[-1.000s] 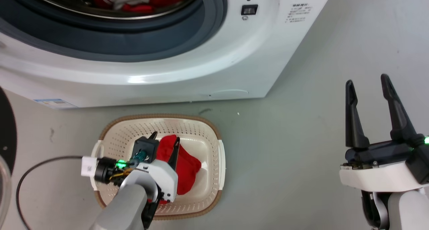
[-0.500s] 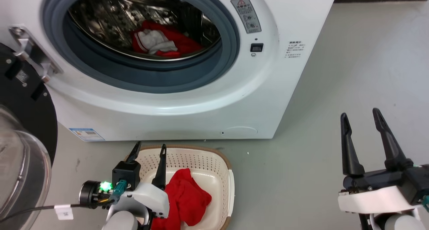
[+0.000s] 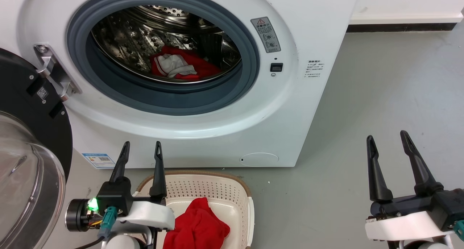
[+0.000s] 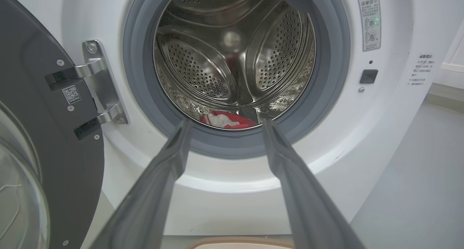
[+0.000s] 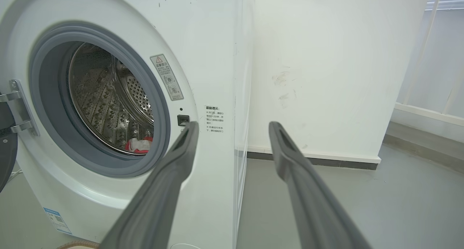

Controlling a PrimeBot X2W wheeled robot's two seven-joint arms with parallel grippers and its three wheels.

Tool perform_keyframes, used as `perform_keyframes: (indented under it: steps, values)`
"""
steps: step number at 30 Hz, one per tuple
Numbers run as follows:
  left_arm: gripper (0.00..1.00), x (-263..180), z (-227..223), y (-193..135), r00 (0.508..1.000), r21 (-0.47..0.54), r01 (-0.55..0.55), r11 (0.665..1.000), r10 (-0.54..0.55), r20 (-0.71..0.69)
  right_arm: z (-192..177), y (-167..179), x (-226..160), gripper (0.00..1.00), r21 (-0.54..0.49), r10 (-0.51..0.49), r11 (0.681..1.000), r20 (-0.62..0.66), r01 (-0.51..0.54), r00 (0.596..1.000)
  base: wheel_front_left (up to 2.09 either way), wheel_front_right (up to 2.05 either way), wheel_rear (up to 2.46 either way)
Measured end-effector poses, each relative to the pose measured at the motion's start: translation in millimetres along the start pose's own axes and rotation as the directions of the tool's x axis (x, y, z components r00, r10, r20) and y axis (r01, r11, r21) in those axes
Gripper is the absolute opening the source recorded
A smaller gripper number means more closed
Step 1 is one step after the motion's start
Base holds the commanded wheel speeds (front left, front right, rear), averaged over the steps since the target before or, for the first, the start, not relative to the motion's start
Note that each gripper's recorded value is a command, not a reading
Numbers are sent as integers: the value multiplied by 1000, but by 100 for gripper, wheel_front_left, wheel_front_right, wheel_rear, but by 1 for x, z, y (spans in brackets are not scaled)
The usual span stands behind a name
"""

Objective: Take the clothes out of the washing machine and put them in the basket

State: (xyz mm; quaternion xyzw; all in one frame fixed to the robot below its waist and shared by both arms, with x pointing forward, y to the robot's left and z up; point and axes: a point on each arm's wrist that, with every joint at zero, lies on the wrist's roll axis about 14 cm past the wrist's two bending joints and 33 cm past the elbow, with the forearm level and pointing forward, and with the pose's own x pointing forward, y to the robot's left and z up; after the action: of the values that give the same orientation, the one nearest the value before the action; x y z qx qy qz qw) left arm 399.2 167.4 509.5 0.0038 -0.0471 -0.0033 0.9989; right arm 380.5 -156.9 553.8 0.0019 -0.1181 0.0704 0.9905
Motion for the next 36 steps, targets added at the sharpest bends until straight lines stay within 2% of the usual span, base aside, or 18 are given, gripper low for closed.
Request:
perform_keyframes:
  steps: [6,11,16,26,36]
  values:
    - [100,5,17,4,998,0,-20,1000,20,56,-2,-2,0,100,-1,-5,1000,-6,5,1000,0,0,0]
    - [100,10,10,5,999,-4,-20,1000,20,42,-7,-4,1,100,0,-13,1000,-18,13,1000,0,0,0]
    - [100,36,9,5,999,-15,-9,1000,10,51,-10,-8,10,100,-1,-18,1000,-17,18,1000,0,0,0]
    - [100,125,-3,0,997,12,61,998,-62,53,-29,-20,34,100,2,-43,999,-37,43,998,0,0,0]
    - [100,222,-49,-8,991,77,133,988,-131,-35,-66,-49,49,100,-10,-112,994,-96,112,989,0,0,0]
